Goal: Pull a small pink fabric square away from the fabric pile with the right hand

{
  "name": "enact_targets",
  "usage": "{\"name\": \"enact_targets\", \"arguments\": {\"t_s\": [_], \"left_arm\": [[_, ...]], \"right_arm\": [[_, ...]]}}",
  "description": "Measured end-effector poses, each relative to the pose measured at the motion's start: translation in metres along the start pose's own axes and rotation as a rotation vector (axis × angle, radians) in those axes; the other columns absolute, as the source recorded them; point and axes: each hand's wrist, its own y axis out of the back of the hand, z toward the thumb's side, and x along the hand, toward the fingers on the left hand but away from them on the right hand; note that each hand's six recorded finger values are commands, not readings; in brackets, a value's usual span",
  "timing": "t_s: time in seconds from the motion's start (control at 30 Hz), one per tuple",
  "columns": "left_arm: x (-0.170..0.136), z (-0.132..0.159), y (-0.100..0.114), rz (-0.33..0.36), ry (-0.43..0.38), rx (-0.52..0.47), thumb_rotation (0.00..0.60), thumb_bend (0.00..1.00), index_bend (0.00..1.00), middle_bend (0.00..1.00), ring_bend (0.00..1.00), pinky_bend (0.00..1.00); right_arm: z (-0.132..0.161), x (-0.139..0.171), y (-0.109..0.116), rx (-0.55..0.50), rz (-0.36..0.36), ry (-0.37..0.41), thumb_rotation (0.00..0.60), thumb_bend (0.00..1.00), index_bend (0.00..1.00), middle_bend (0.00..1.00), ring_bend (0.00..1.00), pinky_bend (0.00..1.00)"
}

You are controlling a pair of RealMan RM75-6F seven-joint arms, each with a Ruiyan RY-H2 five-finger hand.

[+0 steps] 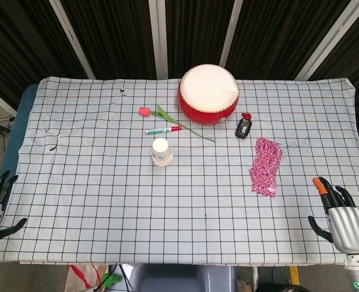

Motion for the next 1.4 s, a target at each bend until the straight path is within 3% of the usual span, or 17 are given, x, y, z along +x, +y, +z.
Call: {"name": "enact_targets", "arguments": {"t_s": [0.2, 0.3, 0.4, 0.5, 0.57, 0.67, 0.87, 1.03, 1.4], "left_arm": [[-0.002, 0.003, 0.002, 0.013, -0.006, 0.002, 0.6, 0.25, 0.1, 0.0, 0.0, 0.02], [-0.002, 0.002, 0.003, 0.017, -0.002, -0.005, 0.6, 0.25, 0.1, 0.0, 0.0, 0.02], [-0.003, 0.0, 0.005, 0.023, 0.003, -0.013, 0.6, 0.25, 0.1, 0.0, 0.0, 0.02], [-0.002, -0.001, 0.005, 0.023, 0.007, -0.018, 0.6, 0.25, 0.1, 0.0, 0.0, 0.02], [-0.001, -0.002, 0.006, 0.025, 0.008, -0.02, 0.6, 0.25, 0.1, 0.0, 0.0, 0.02], [-0.002, -0.003, 0.007, 0.03, 0.01, -0.022, 0.6, 0.25, 0.1, 0.0, 0.0, 0.02], [-0.003, -0.006, 0.009, 0.035, 0.016, -0.027, 0.6, 0.25, 0.1, 0.0, 0.0, 0.02], [-0.002, -0.006, 0.009, 0.035, 0.014, -0.027, 0.6, 0.25, 0.1, 0.0, 0.0, 0.02], [-0.002, -0.006, 0.009, 0.034, 0.015, -0.024, 0.6, 0.25, 0.1, 0.0, 0.0, 0.02]], "right_arm": [[0.0, 0.0, 0.0, -0.005, -0.002, -0.01, 0.6, 0.35, 0.0, 0.25, 0.35, 0.2], [0.001, -0.001, 0.001, -0.006, -0.017, -0.008, 0.6, 0.35, 0.0, 0.42, 0.5, 0.27], [0.004, -0.003, 0.0, 0.008, -0.024, 0.001, 0.6, 0.35, 0.0, 0.66, 0.71, 0.47], [0.007, -0.006, -0.004, 0.022, -0.004, 0.011, 0.6, 0.41, 0.0, 0.76, 0.8, 0.62], [0.01, -0.01, -0.009, 0.04, 0.019, 0.024, 0.6, 0.52, 0.0, 0.81, 0.84, 0.69], [0.016, -0.018, -0.015, 0.059, 0.053, 0.043, 0.6, 0.64, 0.0, 0.84, 0.86, 0.72], [0.019, -0.032, -0.027, 0.102, 0.119, 0.049, 0.6, 0.74, 0.0, 0.85, 0.86, 0.72], [0.018, -0.036, -0.036, 0.126, 0.172, 0.045, 0.6, 0.76, 0.0, 0.85, 0.86, 0.72], [0.007, -0.041, -0.072, 0.199, 0.371, 0.019, 0.6, 0.76, 0.02, 0.85, 0.86, 0.72]]}}
